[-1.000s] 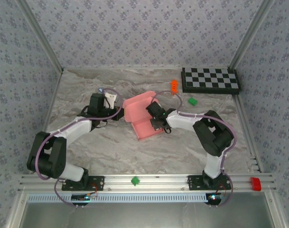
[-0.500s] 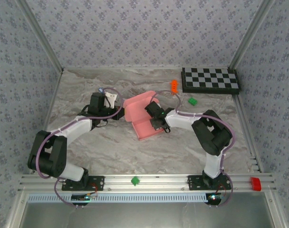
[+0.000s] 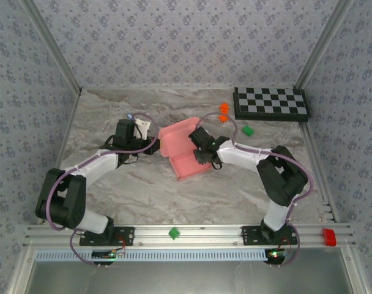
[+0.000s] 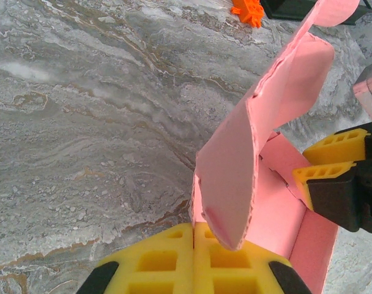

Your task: Fold the paper box

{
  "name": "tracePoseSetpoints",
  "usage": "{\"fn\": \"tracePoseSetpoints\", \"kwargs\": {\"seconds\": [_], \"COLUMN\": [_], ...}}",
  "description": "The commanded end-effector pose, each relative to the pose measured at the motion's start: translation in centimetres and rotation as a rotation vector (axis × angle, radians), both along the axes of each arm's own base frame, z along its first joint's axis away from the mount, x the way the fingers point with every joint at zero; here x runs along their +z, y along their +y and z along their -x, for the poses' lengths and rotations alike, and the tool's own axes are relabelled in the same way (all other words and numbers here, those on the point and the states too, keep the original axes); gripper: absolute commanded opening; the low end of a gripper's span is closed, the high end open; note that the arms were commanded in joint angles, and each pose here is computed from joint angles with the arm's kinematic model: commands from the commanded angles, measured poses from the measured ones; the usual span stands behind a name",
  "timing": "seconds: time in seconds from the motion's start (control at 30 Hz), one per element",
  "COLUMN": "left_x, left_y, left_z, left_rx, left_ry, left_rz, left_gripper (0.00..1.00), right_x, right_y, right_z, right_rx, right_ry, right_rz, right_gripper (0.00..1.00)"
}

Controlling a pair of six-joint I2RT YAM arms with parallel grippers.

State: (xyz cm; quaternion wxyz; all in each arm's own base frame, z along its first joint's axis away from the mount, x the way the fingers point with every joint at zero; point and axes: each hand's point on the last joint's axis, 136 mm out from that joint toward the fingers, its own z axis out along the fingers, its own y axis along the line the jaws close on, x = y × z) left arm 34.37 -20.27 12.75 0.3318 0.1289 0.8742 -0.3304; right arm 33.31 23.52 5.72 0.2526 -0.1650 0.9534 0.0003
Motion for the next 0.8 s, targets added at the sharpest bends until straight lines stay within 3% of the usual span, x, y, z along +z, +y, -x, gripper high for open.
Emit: {"fn": "tracePoseSetpoints", "kwargs": {"seconds": [0.0, 0.37, 0.77], "left_x": [1.8, 1.8, 1.7], "left_y": [-0.8, -0.9, -1.0], "left_z": [-0.4, -0.4, -0.4], "left_rx": [-0.041, -0.042, -0.042], "left_ry": [-0.052, -0.048, -0.045], "left_rz": [0.013, 0.013, 0.015], "left_gripper": [0.00, 0.00, 0.00], "right_x": [1.1, 0.2, -1.1], "right_y": [0.0, -1.7, -2.1], "right_z": [0.4, 2.0, 2.2], "right_rx": [-0.005, 0.042, 0.059], "right_ry": [0.030, 0.116, 0.148], "right_rz": [-0.029, 0.038, 0.086], "right_gripper": [0.36, 0.36, 0.26]}}
